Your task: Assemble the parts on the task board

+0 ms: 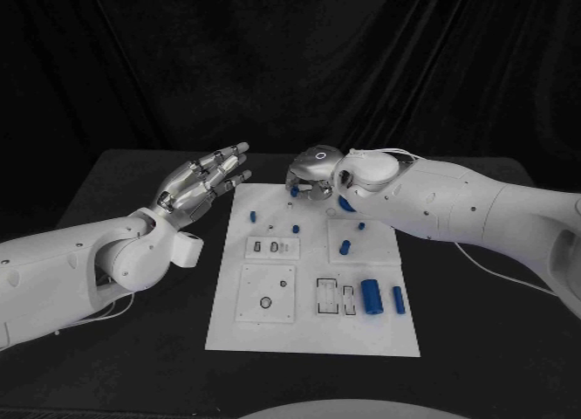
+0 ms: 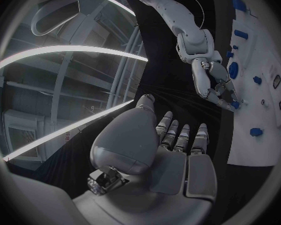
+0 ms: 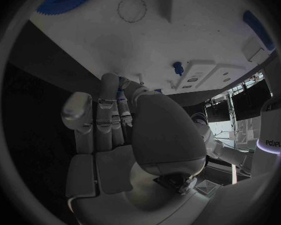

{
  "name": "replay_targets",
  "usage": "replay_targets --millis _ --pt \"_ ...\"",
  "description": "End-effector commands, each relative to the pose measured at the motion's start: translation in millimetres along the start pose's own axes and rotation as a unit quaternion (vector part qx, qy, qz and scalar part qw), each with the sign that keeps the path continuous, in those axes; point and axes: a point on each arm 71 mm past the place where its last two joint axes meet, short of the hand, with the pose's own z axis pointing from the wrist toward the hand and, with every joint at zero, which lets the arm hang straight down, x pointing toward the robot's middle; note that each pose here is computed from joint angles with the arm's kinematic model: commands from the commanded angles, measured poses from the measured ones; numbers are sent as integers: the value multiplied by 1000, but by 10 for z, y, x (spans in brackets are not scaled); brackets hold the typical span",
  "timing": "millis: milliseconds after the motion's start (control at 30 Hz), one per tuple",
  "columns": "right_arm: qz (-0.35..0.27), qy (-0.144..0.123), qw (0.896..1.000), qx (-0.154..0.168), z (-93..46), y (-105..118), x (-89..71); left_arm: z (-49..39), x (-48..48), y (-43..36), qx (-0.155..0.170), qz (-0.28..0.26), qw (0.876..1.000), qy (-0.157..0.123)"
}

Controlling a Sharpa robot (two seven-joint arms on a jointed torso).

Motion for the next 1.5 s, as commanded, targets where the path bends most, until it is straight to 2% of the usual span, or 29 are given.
replay_targets --millis 33,267,433,500,633,800,900,1000,1167,1367,1500 --pt "1 7 1000 9 -5 -4 27 15 19 -13 2 -5 1000 8" --pt "1 10 1000 24 -11 -30 36 15 15 -11 1 -4 1000 7" --pt "-2 -11 999 37 -38 -75 16 11 8 -12 1 -4 1000 6" --pt "-3 -26 999 42 -60 -103 0 8 5 -13 1 -3 1000 6" --pt "18 -74 996 55 -153 -201 -92 -4 -10 -18 0 -3 1000 5" --pt "37 -126 989 65 -317 -326 -327 -16 -33 -22 0 -2 1000 3" --pt "40 -138 987 67 -448 -380 -451 -20 -38 -24 1 -2 1000 2" --pt "40 -140 987 70 -635 -432 -546 -23 -38 -28 3 -2 1000 3" --pt "34 -125 989 77 -897 -506 -568 -42 -53 -34 2 -2 1000 1" --pt "39 -79 990 111 -1154 -642 -424 -62 -74 -38 1 -2 1000 0" --pt "45 -55 989 128 -1242 -682 -300 -65 -72 -38 1 -3 1000 1"
